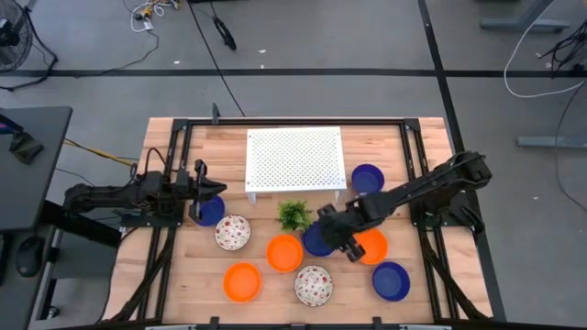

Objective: Pick & Place Mini bowls
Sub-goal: Put the blue bowl on the shelf

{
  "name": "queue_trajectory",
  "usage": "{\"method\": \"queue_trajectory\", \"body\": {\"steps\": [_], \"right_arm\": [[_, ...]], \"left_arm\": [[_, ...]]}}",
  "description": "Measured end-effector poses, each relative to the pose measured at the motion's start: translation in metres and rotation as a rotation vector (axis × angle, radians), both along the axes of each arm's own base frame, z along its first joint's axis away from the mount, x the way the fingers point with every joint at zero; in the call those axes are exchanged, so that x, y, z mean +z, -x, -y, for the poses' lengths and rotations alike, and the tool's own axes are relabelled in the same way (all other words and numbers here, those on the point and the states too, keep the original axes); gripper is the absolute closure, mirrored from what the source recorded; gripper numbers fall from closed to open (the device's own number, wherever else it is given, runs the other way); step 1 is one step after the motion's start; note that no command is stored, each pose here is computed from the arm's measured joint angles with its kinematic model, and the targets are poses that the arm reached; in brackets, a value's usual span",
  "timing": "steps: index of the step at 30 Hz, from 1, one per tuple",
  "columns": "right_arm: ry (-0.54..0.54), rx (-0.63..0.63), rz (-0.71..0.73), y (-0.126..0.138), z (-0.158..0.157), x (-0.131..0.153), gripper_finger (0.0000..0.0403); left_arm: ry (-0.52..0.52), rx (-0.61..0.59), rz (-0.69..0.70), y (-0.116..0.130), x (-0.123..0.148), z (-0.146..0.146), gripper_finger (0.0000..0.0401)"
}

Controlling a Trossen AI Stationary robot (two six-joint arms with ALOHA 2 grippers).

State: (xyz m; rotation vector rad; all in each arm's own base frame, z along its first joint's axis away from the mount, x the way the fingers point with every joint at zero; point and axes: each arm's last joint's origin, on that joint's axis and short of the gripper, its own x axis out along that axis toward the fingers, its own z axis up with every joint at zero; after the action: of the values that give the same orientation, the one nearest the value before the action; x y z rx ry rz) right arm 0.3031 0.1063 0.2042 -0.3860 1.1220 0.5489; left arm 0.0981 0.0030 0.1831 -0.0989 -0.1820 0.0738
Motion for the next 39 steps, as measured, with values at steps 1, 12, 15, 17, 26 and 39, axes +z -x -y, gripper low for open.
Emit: {"method": "queue_trajectory", "body": {"steps": [1,12,15,17,26,39], "right_arm": [[-0.006,0.030,-0.005,0.002,-0.005,0.000,0.0221],[0.068,0.113,0.029,0.006,-0.021,-0.015,0.0252],[0.054,0.117,0.035,0.010,-0.020,-0.029,0.0265],[0.065,0.103,0.052,0.013,-0.018,-0.037,0.0274],[0.103,0.067,0.147,0.014,-0.015,-0.051,0.0328],[0.082,0.057,0.141,0.026,-0.020,-0.028,0.0398]], "left_arm": [[0.000,0.000,0.000,0.000,0.000,0.000,0.0373],[-0.001,0.000,0.000,0.000,0.000,0.000,0.0373],[0.000,0.000,0.002,0.000,0.000,0.000,0.0373],[-0.001,0.000,-0.003,0.000,0.000,0.000,0.0373],[-0.234,0.039,-0.123,-0.002,-0.010,0.000,0.0373],[-0.223,0.039,-0.119,-0.002,-0.009,0.000,0.0373]]}}
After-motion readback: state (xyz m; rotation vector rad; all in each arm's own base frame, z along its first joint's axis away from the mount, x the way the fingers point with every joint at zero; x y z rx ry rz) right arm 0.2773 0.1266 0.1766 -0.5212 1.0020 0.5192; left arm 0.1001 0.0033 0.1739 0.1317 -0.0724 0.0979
